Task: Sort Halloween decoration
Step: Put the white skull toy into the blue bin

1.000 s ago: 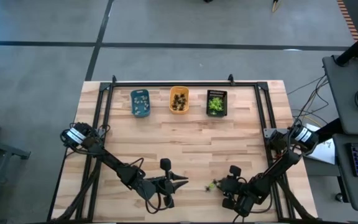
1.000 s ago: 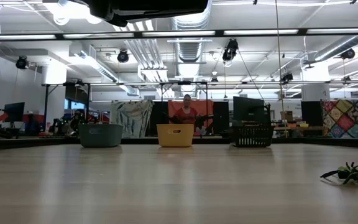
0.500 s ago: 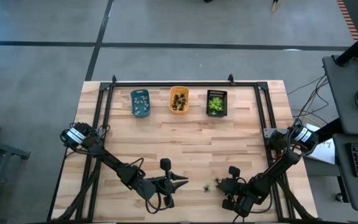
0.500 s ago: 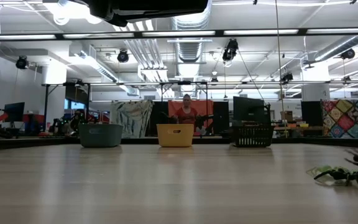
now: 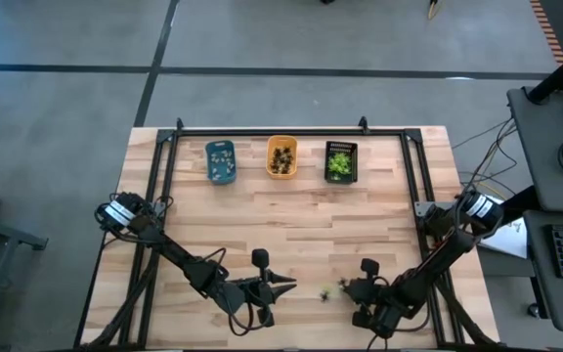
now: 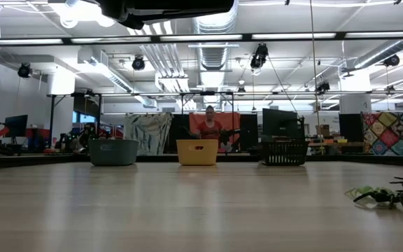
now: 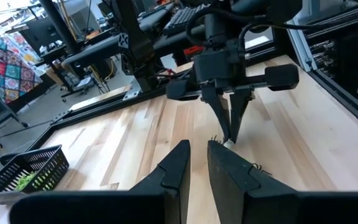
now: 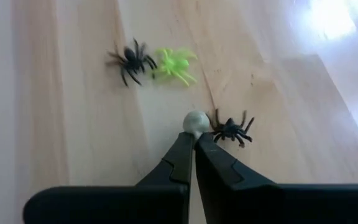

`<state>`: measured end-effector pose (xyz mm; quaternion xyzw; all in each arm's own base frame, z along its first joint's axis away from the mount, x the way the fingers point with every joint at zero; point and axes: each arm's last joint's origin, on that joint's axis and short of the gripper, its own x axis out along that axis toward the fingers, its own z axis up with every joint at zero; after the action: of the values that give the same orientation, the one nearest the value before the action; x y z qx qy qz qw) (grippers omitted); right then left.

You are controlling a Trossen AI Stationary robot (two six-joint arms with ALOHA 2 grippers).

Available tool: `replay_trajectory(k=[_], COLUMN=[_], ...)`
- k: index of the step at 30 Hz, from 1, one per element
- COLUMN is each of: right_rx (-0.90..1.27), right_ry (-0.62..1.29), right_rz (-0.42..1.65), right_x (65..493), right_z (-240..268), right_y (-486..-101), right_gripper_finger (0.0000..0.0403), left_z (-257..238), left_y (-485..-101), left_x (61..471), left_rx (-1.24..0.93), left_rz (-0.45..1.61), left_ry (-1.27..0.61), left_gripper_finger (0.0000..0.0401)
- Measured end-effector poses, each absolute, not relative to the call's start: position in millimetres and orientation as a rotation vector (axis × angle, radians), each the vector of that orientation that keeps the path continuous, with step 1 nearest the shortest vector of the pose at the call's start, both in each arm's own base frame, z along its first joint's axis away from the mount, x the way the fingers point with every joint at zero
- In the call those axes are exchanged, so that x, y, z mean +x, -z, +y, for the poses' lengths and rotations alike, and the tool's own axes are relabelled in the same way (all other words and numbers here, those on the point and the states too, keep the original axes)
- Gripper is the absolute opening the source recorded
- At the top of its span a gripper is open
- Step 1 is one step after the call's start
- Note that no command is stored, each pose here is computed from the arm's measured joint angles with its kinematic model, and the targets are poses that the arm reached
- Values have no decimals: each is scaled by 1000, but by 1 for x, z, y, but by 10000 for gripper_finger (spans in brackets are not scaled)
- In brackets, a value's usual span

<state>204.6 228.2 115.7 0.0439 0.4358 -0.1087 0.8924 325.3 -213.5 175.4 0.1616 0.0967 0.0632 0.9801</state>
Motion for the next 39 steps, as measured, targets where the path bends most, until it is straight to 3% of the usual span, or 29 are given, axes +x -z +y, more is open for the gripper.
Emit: replay_trajectory(k=[13,19,30,39], right_rx=[125,301,139,122], right_ry=[217,261,253,240], right_rz=[852,937,879,907], right_x=[207,214,216,216], right_z=[230,224,223,222], right_y=[-123,-118,-114,-113], right_gripper_finger=[8,8,9,68], left_z=[-212,-211,-211,-211], left_y=[-184,-192,-192,-191], left_x=[324,323,322,322], left_rx=[306,303,310,318], left_rz=[159,143,147,154], left_ry=[-194,-209,-208,-207], left_gripper_finger=[39,39,39,39])
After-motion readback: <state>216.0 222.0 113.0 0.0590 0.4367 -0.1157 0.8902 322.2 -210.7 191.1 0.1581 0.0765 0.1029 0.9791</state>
